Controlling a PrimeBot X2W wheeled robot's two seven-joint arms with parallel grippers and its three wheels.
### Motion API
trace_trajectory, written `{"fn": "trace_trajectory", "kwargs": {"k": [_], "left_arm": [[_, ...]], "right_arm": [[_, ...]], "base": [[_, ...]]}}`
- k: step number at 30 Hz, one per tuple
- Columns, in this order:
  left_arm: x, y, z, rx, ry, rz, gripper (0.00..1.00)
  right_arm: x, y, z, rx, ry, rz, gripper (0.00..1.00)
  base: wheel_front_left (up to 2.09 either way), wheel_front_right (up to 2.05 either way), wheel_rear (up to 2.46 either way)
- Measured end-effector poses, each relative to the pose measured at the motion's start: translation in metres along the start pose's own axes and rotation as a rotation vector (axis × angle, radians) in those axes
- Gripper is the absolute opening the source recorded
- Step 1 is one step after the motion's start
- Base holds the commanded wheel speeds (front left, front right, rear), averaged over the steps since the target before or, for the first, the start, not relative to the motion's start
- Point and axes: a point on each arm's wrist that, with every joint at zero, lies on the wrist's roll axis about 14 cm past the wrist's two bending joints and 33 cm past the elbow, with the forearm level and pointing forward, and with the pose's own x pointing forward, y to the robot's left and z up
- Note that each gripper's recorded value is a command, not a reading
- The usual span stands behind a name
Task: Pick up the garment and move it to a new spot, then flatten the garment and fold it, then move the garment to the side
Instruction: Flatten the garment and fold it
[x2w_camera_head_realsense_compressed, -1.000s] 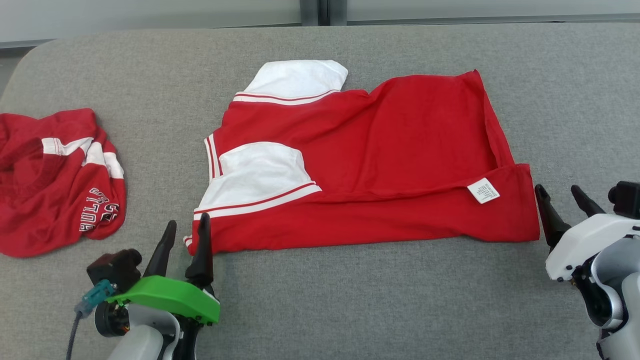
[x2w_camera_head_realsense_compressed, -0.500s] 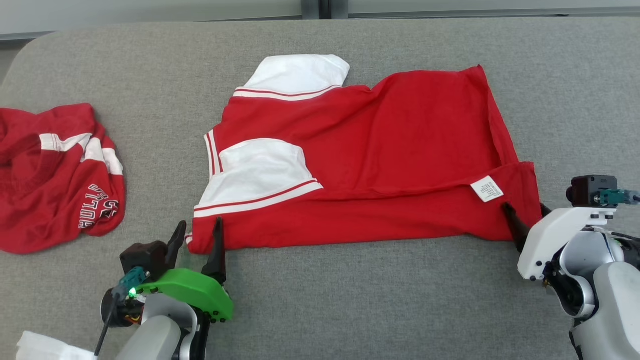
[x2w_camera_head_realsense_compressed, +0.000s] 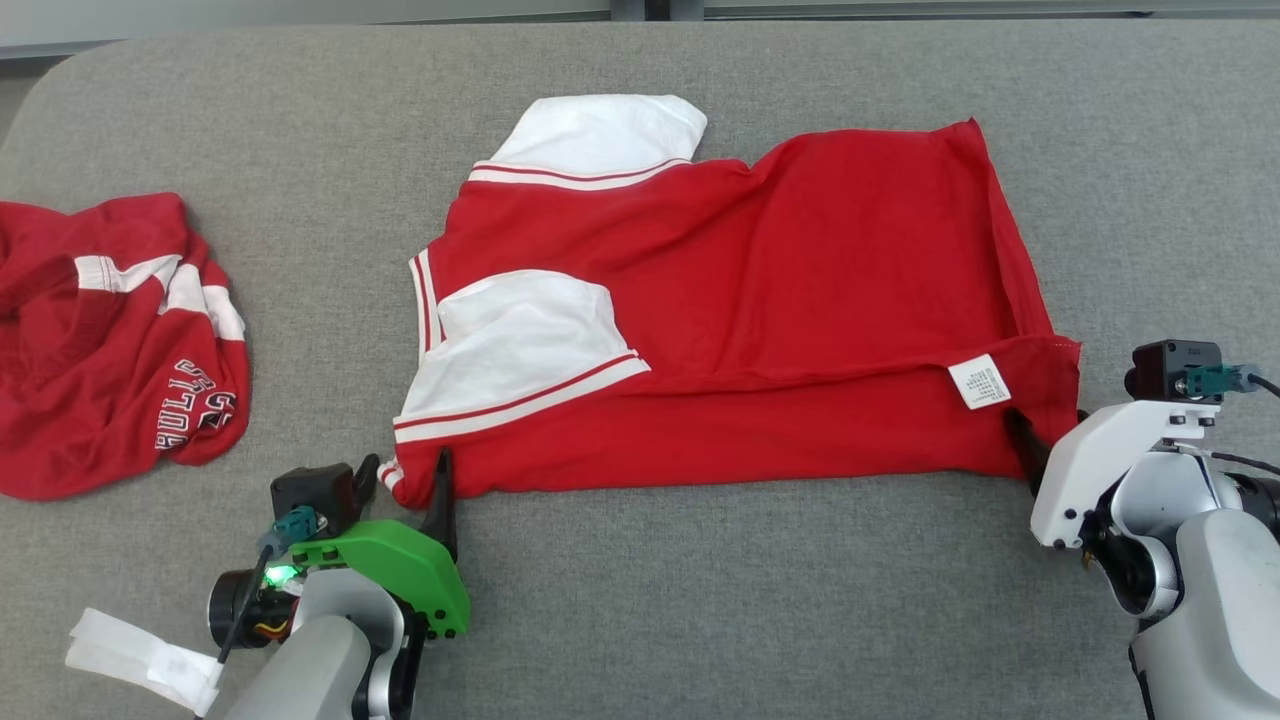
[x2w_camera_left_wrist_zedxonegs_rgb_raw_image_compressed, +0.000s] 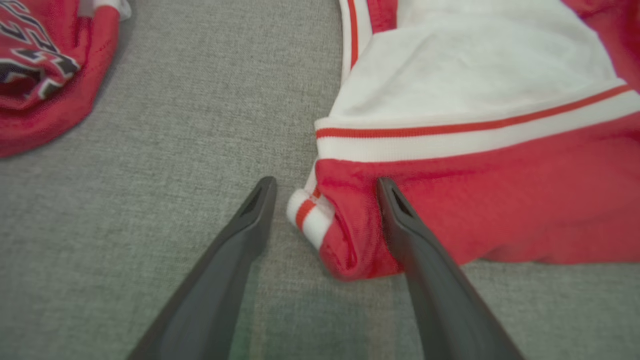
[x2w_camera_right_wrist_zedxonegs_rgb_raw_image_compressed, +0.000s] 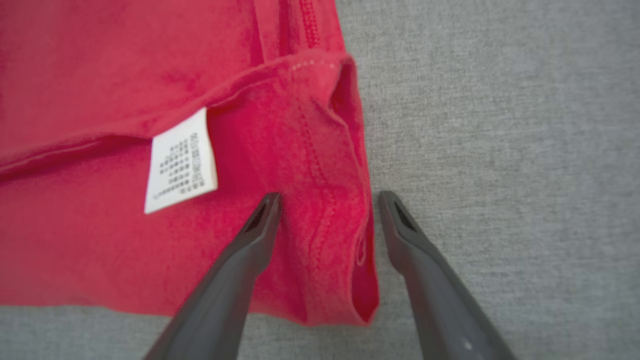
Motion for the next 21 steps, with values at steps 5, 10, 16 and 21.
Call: {"fn": "trace_trajectory", "kwargs": {"k": [5, 10, 16, 21], "left_arm": [[0.000, -0.008, -0.005, -0.010, 0.029, -0.046, 0.00], [-0.003, -0.021, -0.002, -0.027, 0.012, -0.087, 0.00], [-0.015, -0.022, 0.003, -0.036, -0.028, -0.093, 0.00], [-0.028, -0.018, 0.010, -0.038, -0.063, -0.096, 0.00]], "right_arm": [[0.000, 0.008, -0.004, 0.002, 0.015, 0.019, 0.00], [-0.009, 0.014, 0.000, 0.026, -0.046, 0.041, 0.00], [-0.033, 0.015, 0.001, 0.059, -0.122, 0.052, 0.00], [-0.054, 0.013, 0.002, 0.077, -0.166, 0.050, 0.00]], "base": [[0.00, 0.00, 0.00], [0.00, 0.00, 0.00], [0.00, 0.00, 0.00], [0.00, 0.00, 0.00]]}}
